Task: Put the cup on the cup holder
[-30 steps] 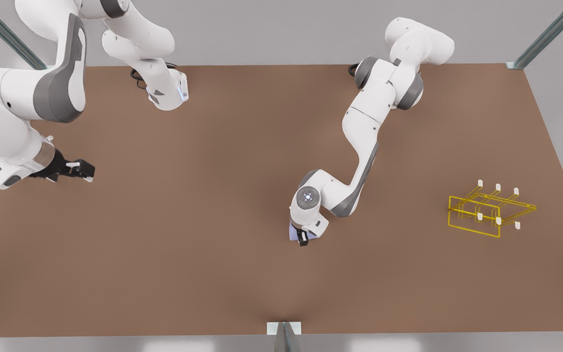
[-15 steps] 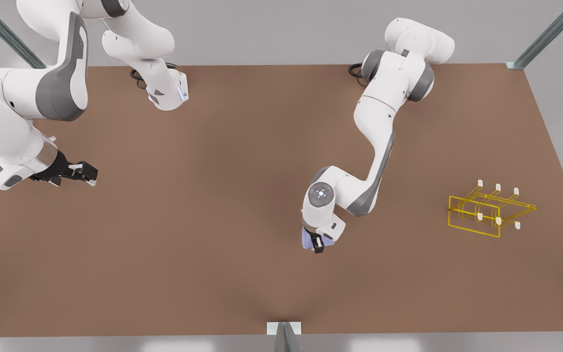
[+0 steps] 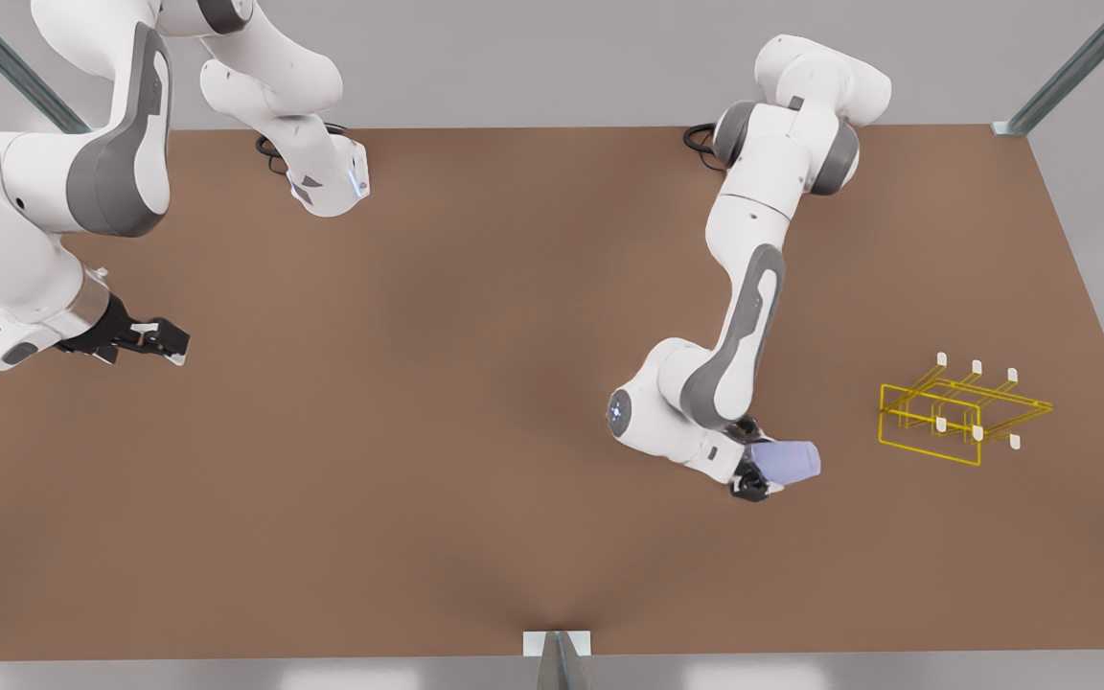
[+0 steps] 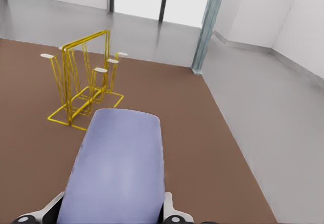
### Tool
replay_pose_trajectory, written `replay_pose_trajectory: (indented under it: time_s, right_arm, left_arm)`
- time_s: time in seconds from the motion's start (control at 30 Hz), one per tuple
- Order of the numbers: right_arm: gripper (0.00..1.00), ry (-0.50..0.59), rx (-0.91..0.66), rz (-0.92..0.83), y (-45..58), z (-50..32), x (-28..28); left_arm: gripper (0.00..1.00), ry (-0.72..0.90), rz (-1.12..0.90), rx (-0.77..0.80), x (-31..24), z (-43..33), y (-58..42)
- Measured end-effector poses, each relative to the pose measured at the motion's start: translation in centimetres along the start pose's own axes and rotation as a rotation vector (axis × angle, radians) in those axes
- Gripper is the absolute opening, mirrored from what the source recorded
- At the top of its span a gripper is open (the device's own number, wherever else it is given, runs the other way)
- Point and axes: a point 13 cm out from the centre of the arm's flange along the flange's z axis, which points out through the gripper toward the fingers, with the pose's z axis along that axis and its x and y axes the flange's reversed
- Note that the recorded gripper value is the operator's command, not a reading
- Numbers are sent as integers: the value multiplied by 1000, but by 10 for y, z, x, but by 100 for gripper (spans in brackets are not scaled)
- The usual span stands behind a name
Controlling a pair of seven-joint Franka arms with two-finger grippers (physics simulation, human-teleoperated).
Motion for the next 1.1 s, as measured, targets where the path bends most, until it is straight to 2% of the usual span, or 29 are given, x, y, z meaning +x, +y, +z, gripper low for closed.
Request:
replay_pose_trajectory:
  time_s: [0.17, 0.4, 0.63, 1.1]
  right_arm:
    - [100, -4, 0, 7, -1, 0, -1]
    - [100, -5, 1, 9, 1, -1, -2]
    - [100, -6, 0, 13, 2, 0, -2]
    - [100, 14, 2, 18, 2, 12, -5]
  left_arm:
    - [82, -318, 53, -26, -74, 75, -5]
    - [82, -521, 139, -44, -115, 144, -9]
    - [82, -610, 215, -44, -125, 184, -4]
    - [82, -667, 260, -18, -129, 226, 2]
